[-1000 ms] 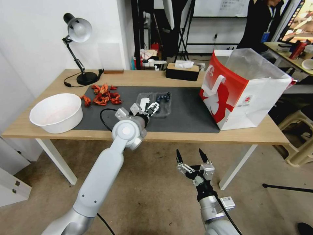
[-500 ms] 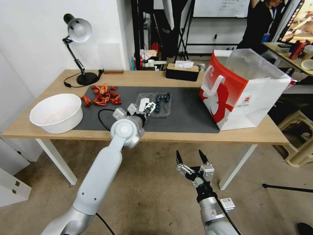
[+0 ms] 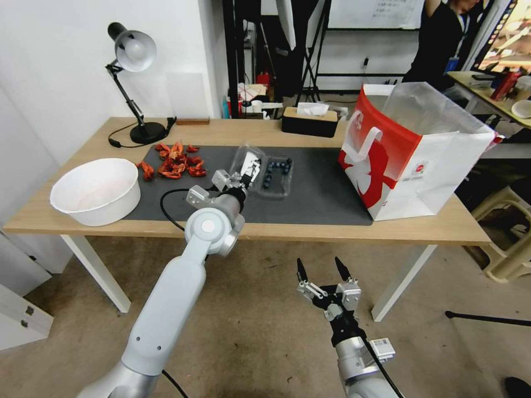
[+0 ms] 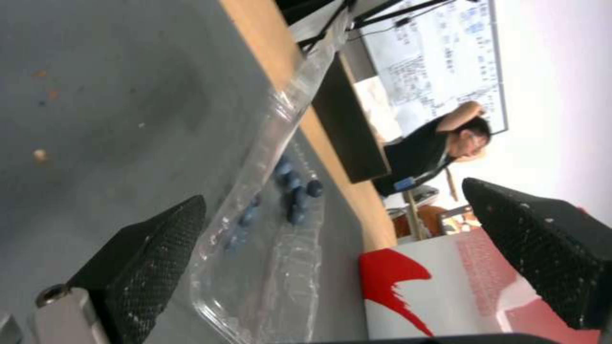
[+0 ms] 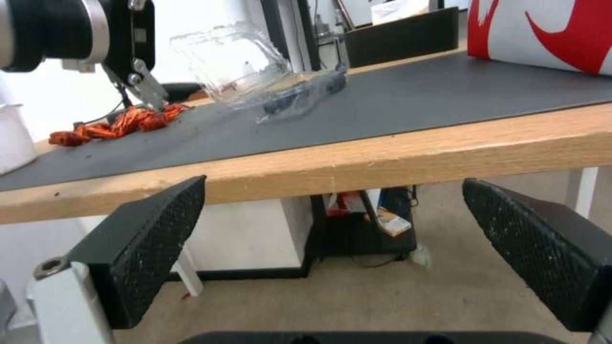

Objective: Close the takeout container lid, then place the container into the takeout bag.

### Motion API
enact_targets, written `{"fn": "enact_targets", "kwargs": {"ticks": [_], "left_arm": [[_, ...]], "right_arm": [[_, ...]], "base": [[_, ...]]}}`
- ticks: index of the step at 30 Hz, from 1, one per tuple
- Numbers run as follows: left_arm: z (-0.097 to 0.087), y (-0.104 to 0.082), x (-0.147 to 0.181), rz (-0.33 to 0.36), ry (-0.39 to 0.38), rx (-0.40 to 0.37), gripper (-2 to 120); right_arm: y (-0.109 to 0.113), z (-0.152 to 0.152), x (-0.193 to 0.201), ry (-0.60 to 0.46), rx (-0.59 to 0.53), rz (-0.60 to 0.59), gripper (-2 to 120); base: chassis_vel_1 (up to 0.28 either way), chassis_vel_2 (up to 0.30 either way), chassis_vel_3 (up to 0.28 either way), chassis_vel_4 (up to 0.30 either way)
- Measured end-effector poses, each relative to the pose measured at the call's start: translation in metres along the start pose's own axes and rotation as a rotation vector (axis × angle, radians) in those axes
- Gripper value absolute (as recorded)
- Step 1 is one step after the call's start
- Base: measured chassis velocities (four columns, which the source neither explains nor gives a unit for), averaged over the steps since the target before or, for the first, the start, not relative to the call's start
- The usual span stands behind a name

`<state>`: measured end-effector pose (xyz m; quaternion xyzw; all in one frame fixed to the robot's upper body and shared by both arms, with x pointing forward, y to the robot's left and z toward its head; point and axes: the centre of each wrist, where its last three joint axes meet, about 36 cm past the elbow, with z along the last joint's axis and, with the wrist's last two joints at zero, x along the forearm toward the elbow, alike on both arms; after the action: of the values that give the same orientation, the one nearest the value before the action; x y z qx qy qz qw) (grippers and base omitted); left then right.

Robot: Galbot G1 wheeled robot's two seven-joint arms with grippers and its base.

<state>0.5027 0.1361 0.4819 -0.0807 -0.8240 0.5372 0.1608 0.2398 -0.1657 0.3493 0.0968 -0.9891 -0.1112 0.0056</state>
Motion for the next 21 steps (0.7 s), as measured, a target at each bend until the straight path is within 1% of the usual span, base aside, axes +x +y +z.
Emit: {"fn": "enact_targets", "kwargs": {"ticks": [3,4,5,6,7,8,9,10,12,13,15,16,17,18,19,20,21], "left_arm": [[0.005,0.008,0.000,0.080,-0.053,-0.047,100],[0.005,0.008,0.000,0.080,-0.053,-0.047,100],[0.006,0.010,0.000,0.094,-0.056,-0.054,100],[0.007,0.012,0.001,0.139,-0.056,-0.067,100],[0.008,0.013,0.002,0.162,-0.053,-0.072,100],[0.008,0.013,0.002,0.162,-0.053,-0.072,100],[0.009,0.014,0.002,0.208,-0.045,-0.076,100],[0.009,0.014,0.002,0.222,-0.039,-0.079,100],[0.009,0.011,0.001,0.284,0.010,-0.088,100],[0.009,0.011,0.001,0.284,0.010,-0.088,100],[0.007,0.006,0.001,0.304,0.068,-0.085,100],[0.009,0.000,-0.002,0.296,0.121,-0.083,100],[0.009,0.000,-0.002,0.296,0.121,-0.083,100],[0.009,-0.002,-0.005,0.284,0.144,-0.084,100],[0.011,-0.006,-0.009,0.252,0.180,-0.087,100],[0.011,-0.006,-0.009,0.252,0.180,-0.087,100],[0.013,-0.009,-0.013,0.225,0.202,-0.089,100]], "right_arm": [[0.002,0.001,0.002,0.001,0.004,0.001,100],[0.002,0.001,0.002,0.001,0.004,0.001,100],[0.002,0.001,0.002,0.001,0.004,0.002,100],[0.002,0.002,0.003,0.003,0.004,0.002,100],[0.002,0.002,0.004,0.004,0.004,0.002,100],[0.002,0.002,0.004,0.004,0.004,0.002,100],[0.003,0.002,0.005,0.005,0.005,0.002,100],[0.003,0.002,0.006,0.005,0.005,0.002,100],[0.002,0.001,0.007,0.006,0.006,0.003,100],[0.002,0.001,0.007,0.006,0.006,0.003,100],[0.002,0.000,0.007,0.005,0.007,0.003,100],[0.002,-0.001,0.008,0.004,0.007,0.000,100],[0.002,-0.001,0.008,0.004,0.007,0.000,100],[0.002,-0.001,0.008,0.003,0.006,-0.002,100],[0.001,-0.003,0.008,0.000,-0.002,-0.009,100],[0.001,-0.003,0.008,0.000,-0.002,-0.009,100],[0.001,-0.006,0.008,-0.005,-0.012,-0.016,100]], "base": [[0.000,0.000,0.000,0.000],[0.000,0.000,0.000,0.000],[0.000,0.000,0.000,0.000],[0.000,0.000,0.000,0.000],[0.000,0.000,0.000,0.000],[0.000,0.000,0.000,0.000],[0.000,0.000,0.000,0.000],[0.000,0.000,0.000,0.000],[0.000,0.000,0.000,0.000],[0.000,0.000,0.000,0.000],[0.000,0.000,0.000,0.000],[0.000,0.000,0.000,0.000],[0.000,0.000,0.000,0.000],[0.000,0.000,0.000,0.000],[0.000,0.000,0.000,0.000],[0.000,0.000,0.000,0.000],[0.000,0.000,0.000,0.000]]}}
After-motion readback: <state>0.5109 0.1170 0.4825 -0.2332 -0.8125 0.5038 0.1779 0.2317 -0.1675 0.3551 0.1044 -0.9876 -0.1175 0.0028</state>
